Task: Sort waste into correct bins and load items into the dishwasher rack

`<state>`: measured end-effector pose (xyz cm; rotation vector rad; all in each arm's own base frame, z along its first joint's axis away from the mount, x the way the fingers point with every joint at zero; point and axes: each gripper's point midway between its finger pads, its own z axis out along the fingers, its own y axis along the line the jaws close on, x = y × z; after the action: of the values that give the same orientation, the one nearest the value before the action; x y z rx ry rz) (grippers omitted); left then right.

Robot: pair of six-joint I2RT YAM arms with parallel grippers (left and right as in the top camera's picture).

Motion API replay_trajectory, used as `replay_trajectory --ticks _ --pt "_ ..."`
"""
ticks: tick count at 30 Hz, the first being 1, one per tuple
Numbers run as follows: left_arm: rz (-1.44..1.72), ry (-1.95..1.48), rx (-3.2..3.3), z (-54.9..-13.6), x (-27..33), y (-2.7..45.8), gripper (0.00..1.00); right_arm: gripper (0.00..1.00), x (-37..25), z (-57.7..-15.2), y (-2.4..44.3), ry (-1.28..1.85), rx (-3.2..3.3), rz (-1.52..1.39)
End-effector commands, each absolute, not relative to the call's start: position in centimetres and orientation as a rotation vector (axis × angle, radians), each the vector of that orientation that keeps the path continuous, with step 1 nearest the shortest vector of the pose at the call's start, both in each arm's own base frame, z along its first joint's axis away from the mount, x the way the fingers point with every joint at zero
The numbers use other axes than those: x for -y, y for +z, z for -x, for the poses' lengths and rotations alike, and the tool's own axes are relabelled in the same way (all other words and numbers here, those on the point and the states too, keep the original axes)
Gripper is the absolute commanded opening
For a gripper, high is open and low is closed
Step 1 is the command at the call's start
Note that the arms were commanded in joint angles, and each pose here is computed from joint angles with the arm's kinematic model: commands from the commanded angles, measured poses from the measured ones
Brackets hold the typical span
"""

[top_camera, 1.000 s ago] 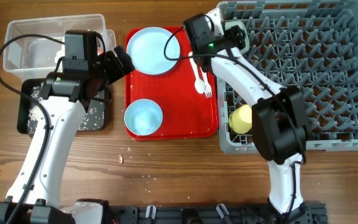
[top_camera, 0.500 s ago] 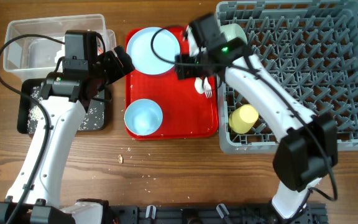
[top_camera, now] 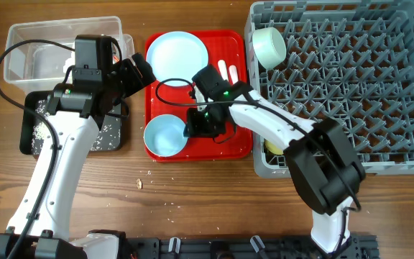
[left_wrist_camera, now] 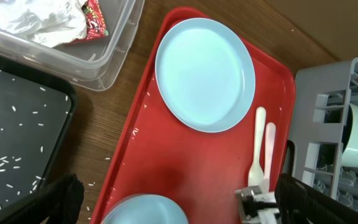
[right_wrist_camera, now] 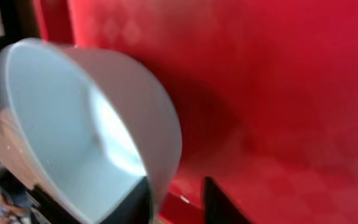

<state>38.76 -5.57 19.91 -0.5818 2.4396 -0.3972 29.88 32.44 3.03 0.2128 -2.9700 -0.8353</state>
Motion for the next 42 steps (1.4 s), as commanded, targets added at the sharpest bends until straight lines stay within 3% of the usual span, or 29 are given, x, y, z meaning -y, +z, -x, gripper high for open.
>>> replay_trajectory --ticks 1,2,6,9,12,16,20,24,27,35,38,42 --pt "0.581 -0.402 -2.444 -38.9 5.5 19.8 1.0 0.14 -32.4 -29.4 1.8 -0.822 2.934 -0.14" --pt "0.581 -0.402 -2.444 -39.0 5.5 19.8 1.0 0.06 -32.5 -29.6 1.9 -0.831 2.939 -0.144" --pt "0.581 -0.402 -2.444 -39.0 5.5 19.8 1.0 0.04 -32.8 -30.9 2.8 -0.892 2.975 -0.167" --pt "0.581 -0.402 -2.444 -39.0 5.5 19.8 1.0 0.04 -30.4 -34.0 7.4 -0.949 3.102 -0.185" --pt "0.581 -0.402 -2.444 -39.0 5.5 19.8 1.0 0.04 -23.7 -38.2 13.3 -0.802 3.397 0.002" --pt "0.581 -0.402 -2.444 -39.0 5.5 19.8 1.0 0.04 -11.2 -40.3 22.0 -0.229 3.81 0.468" --pt "0.581 -0.402 -2.444 -39.0 5.5 19.8 1.0 0.04 -1.7 -37.0 30.2 0.574 3.943 0.969" --pt "0.581 -0.402 -2.444 -39.0 5.5 19.8 1.0 0.04 2.3 -34.5 32.3 1.096 3.821 1.143" --pt "0.581 -0.402 -2.444 -39.0 5.5 19.8 1.0 0.04 2.9 -35.0 30.5 1.374 3.694 0.927" --pt "0.581 -0.402 -2.444 -39.0 5.5 19.8 1.0 0.04 -0.3 -39.8 23.4 1.82 3.305 -0.056" --pt "0.581 -0.402 -2.444 -39.0 5.5 19.8 1.0 0.04 -2.0 -41.2 21.5 1.925 3.173 -0.278" --pt "0.581 -0.402 -2.444 -39.0 5.5 19.8 1.0 0.04 -3.3 -41.7 20.2 1.919 3.167 -0.344"
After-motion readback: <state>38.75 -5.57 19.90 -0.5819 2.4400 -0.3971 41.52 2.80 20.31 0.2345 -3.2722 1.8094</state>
